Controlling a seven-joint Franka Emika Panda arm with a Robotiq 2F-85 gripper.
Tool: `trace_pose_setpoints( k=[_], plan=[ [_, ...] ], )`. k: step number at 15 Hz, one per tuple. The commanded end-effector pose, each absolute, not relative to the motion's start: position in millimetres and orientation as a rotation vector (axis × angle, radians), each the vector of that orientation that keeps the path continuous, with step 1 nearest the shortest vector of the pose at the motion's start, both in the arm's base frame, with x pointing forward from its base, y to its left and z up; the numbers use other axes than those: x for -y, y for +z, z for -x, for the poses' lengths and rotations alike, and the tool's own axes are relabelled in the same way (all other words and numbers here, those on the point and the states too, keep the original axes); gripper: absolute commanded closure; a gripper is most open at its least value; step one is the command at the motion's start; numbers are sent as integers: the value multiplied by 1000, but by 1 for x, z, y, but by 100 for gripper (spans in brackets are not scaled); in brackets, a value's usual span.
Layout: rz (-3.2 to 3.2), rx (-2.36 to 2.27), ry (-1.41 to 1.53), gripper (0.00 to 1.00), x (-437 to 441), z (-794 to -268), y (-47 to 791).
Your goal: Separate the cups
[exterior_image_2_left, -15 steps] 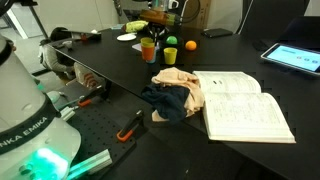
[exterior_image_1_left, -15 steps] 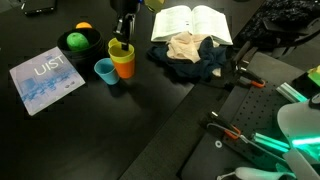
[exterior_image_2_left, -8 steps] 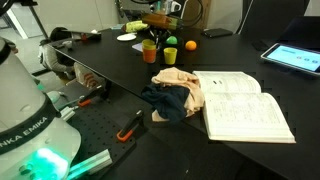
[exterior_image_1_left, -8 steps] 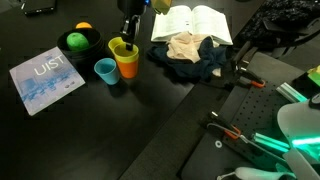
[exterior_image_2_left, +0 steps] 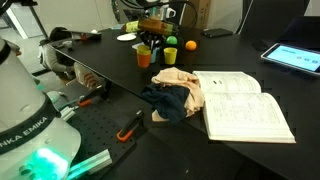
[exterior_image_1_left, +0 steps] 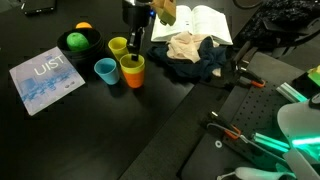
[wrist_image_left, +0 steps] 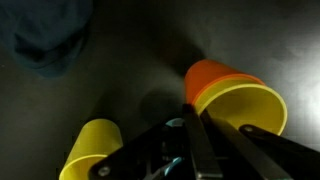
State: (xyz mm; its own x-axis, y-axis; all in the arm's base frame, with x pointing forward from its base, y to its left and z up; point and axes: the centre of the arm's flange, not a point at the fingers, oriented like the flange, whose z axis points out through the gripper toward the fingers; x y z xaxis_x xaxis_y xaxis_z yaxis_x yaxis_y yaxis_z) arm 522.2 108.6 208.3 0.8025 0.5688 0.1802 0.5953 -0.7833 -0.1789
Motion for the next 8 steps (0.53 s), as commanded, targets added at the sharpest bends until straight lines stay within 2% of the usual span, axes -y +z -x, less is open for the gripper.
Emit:
trace_pose_setpoints(
  k=[1, 8],
  plan=[
    [2772, 986, -193, 98, -112, -516, 206],
    [2780, 1103, -248, 98, -119, -520, 211]
  ],
)
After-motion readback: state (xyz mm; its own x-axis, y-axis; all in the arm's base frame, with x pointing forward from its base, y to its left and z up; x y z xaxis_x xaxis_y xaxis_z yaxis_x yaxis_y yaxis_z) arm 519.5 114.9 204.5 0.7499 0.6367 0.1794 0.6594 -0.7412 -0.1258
